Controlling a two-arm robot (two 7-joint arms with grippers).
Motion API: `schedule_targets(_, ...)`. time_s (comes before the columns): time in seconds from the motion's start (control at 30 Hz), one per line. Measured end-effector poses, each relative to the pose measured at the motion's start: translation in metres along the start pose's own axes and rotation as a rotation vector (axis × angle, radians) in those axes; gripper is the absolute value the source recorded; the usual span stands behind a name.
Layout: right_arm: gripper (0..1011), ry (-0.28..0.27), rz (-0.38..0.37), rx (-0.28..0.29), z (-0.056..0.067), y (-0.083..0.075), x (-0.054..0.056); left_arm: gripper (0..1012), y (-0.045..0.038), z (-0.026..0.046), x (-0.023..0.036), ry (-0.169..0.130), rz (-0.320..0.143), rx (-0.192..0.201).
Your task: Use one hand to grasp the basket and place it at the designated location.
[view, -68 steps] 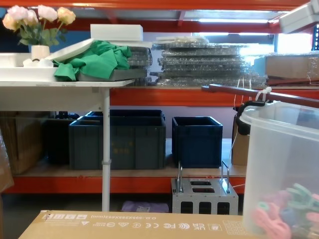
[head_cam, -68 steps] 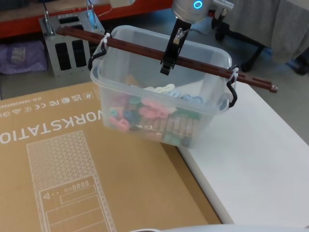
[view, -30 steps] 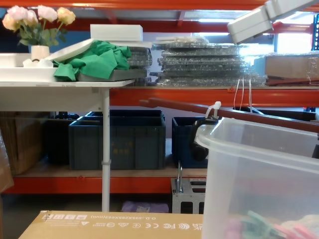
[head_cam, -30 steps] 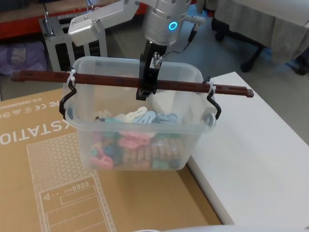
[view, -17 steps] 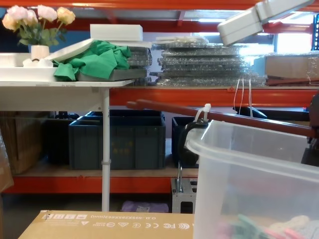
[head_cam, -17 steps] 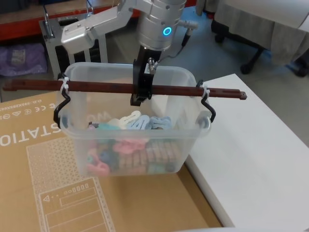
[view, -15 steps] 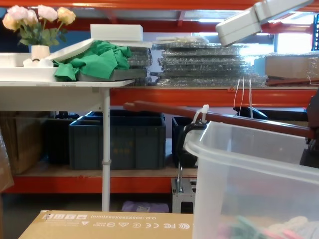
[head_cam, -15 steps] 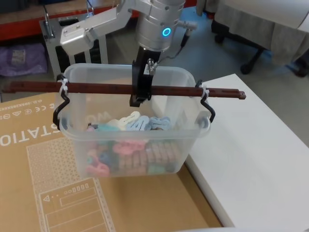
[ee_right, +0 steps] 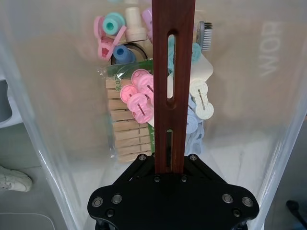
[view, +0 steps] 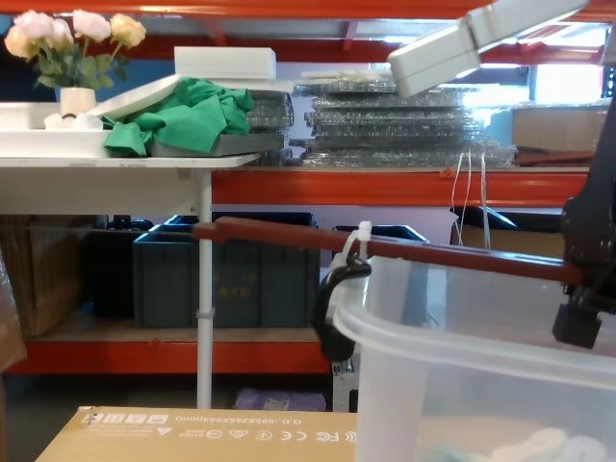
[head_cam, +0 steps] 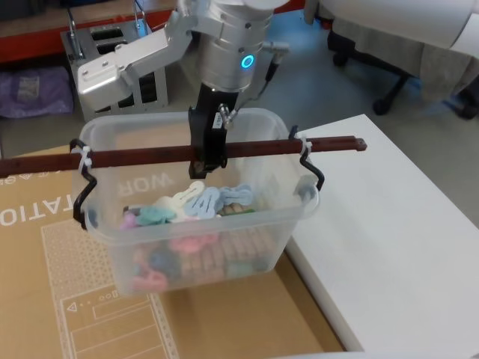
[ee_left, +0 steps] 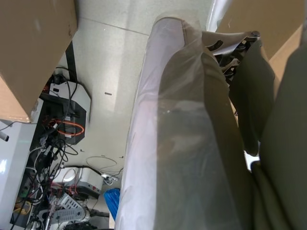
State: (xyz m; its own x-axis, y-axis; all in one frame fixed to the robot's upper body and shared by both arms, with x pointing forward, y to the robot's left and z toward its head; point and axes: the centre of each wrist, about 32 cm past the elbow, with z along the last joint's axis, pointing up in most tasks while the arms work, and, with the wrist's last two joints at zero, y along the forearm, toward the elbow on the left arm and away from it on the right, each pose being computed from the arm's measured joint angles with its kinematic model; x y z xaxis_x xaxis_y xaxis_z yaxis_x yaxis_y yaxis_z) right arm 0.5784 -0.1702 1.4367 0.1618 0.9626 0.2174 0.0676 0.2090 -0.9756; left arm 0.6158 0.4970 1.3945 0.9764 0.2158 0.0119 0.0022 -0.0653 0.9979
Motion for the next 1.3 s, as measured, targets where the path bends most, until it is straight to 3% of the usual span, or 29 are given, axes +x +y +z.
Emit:
schedule_targets(0.67,0,-0.097,0.022,0.007,0.011,0.013,0.019,0,0.0000,0.0000,0.0000,0.000,0.000,0.000)
schedule_targets(1.3,0,-0.071,0.035,-0.007,0.016,0.032,0.027,0,0.0000,0.0001,0.0000,0.000,0.000,0.000)
